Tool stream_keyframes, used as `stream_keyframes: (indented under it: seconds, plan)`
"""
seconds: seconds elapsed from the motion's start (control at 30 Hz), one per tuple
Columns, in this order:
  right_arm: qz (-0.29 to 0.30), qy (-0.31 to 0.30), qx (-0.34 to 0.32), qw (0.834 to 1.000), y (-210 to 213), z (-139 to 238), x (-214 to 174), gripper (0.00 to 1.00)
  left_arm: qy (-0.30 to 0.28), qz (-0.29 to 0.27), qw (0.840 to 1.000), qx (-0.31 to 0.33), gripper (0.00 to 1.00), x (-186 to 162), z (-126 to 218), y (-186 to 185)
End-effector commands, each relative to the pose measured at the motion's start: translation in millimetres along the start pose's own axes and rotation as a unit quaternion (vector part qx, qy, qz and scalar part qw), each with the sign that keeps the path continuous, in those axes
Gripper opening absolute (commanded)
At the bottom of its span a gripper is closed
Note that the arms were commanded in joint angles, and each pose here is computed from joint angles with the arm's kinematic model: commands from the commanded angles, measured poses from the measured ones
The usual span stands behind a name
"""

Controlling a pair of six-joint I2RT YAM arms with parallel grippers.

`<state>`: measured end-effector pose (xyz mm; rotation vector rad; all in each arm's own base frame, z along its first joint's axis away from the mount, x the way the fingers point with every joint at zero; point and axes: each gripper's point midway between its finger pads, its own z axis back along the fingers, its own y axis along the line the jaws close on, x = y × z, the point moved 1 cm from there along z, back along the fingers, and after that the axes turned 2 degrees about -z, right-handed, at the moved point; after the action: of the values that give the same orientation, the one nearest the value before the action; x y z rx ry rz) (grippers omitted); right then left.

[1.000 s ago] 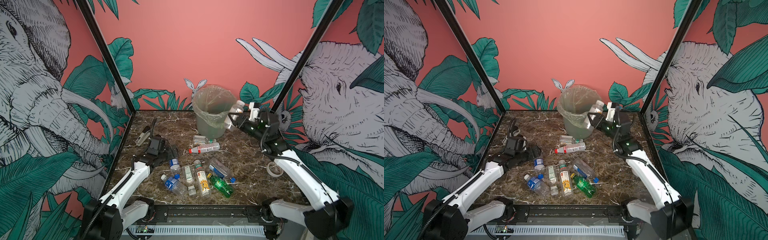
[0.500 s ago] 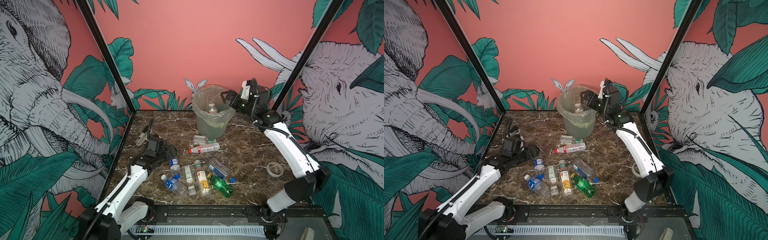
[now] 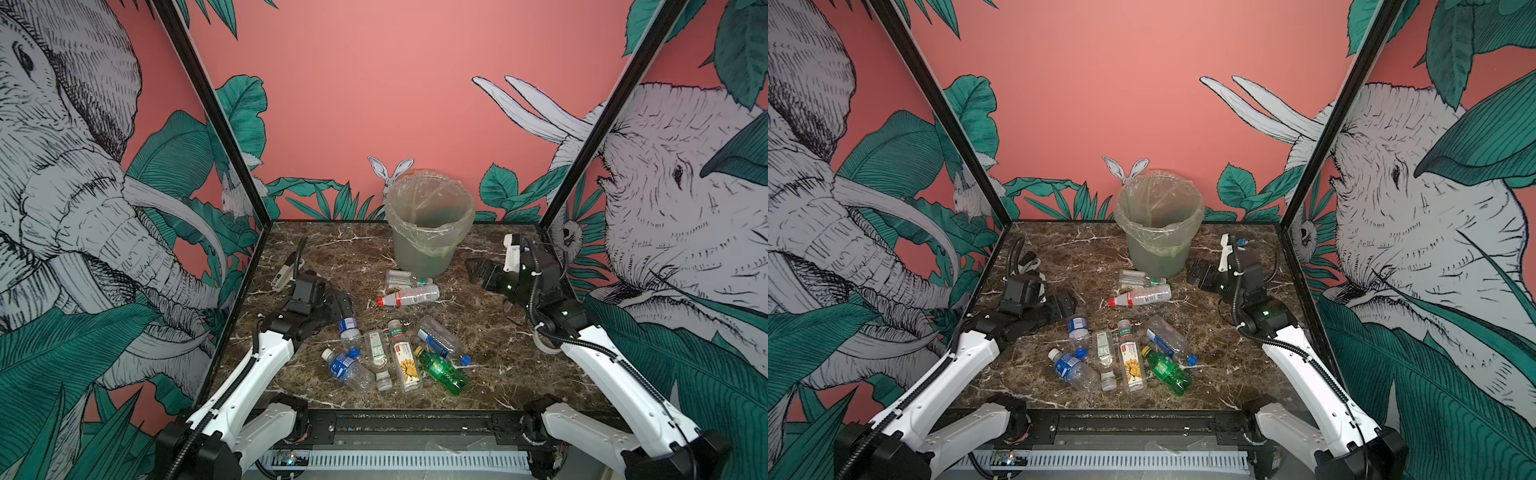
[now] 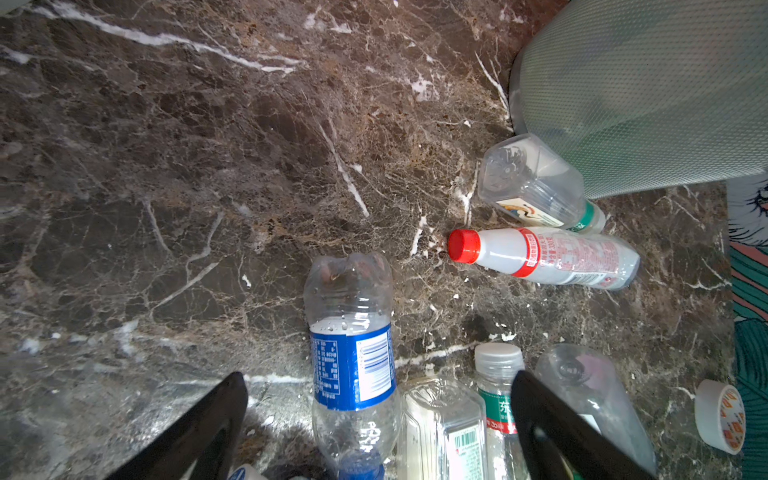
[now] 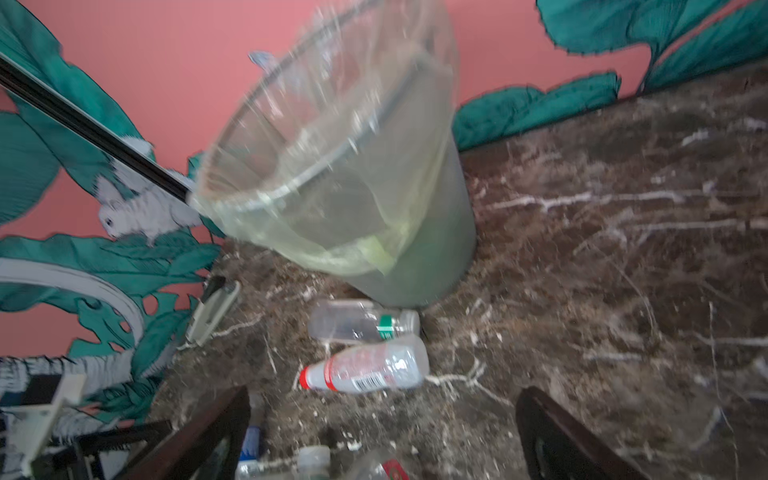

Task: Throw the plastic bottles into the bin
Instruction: 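Withdraw the right gripper from the bin while the left lowers to the blue-label bottle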

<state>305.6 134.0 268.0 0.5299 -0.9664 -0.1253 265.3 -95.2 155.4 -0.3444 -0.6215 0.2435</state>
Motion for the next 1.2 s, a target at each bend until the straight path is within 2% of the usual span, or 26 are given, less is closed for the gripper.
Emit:
stream_keyframes:
  seconds: [0.0,0.23,0.53,0.77,1.17]
  plan:
    - [-0.003,-0.019,0.014,1.000,-1.4,11.4,-4.3,0.99,0.000,0.005,1.000,0.007,0.99,1.8,10.8,1.5]
    - [-0.016,-0.008,-0.003,1.000,-21.7,13.9,-31.9,0.99,0.031,0.017,0.999,0.002,0.99,-11.6,4.8,2.4]
    - [-0.034,0.037,-0.026,0.998,-39.7,8.8,-63.8,0.99,0.057,0.035,0.998,-0.002,1.00,-26.9,-1.9,5.2]
    - [-0.061,0.048,-0.021,0.997,-46.4,1.7,-81.4,0.99,0.083,0.038,0.996,0.006,0.99,-39.6,-9.2,10.8]
    - [-0.060,0.061,-0.028,0.996,-51.5,-6.9,-90.0,0.99,0.113,0.031,0.993,0.006,0.99,-50.6,-19.9,12.0]
